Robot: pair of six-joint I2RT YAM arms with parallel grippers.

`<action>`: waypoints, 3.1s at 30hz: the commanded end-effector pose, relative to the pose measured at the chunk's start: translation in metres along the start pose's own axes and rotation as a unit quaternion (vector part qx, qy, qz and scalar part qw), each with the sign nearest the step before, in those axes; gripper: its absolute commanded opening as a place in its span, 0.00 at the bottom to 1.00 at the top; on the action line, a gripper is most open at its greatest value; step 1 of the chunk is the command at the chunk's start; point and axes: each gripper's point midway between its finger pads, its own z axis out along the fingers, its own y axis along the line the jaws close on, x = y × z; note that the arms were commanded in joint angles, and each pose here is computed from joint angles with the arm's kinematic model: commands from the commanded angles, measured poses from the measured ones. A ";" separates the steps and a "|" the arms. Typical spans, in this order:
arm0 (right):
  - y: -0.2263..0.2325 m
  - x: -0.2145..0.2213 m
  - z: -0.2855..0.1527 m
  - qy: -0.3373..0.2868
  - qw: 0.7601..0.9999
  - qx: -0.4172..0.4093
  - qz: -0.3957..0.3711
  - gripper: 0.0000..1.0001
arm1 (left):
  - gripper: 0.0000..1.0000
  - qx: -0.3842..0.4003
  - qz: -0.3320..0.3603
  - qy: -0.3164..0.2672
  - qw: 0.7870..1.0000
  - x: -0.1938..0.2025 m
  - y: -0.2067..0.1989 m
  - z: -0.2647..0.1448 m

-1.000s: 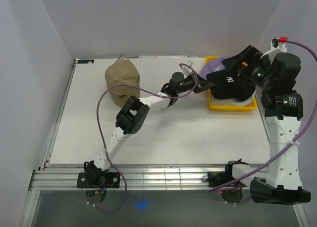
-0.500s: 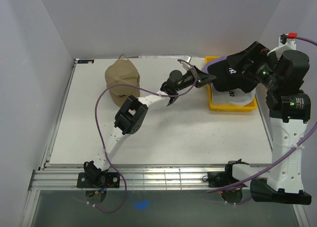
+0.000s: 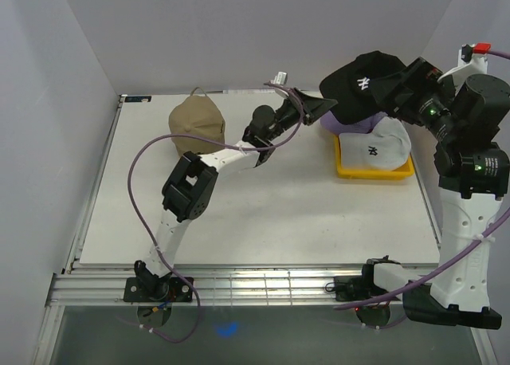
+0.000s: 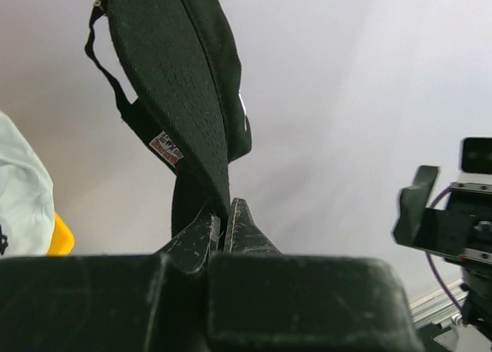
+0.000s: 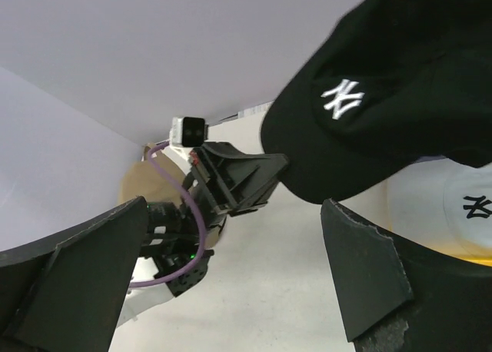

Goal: Stack the hats

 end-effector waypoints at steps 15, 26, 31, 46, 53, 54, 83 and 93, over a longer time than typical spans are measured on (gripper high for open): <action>0.012 0.037 0.059 0.081 0.990 -0.092 0.074 0.98 | 0.00 0.016 0.117 -0.290 0.950 -0.122 -0.160 -0.168; 0.059 0.122 0.100 0.172 0.976 -0.126 0.052 0.97 | 0.00 -0.038 0.169 -0.455 0.873 -0.137 -0.223 -0.299; 0.076 0.144 0.106 0.191 0.970 -0.142 0.050 0.97 | 0.00 -0.067 0.139 -0.514 0.844 -0.141 -0.216 -0.343; 0.091 0.202 0.124 0.252 0.956 -0.148 0.025 0.97 | 0.00 -0.101 0.129 -0.560 0.812 -0.146 -0.187 -0.371; 0.087 0.210 0.125 0.257 0.955 -0.145 0.023 0.97 | 0.00 -0.103 0.123 -0.550 0.819 -0.155 -0.173 -0.368; 0.087 0.210 0.124 0.257 0.955 -0.147 0.023 0.97 | 0.00 -0.109 0.123 -0.548 0.820 -0.155 -0.168 -0.367; 0.075 0.226 0.122 0.262 0.955 -0.139 0.023 0.97 | 0.00 -0.099 0.136 -0.483 0.860 -0.184 -0.150 -0.341; 0.069 0.234 0.123 0.268 0.954 -0.134 0.021 0.97 | 0.00 -0.103 0.128 -0.490 0.856 -0.173 -0.147 -0.359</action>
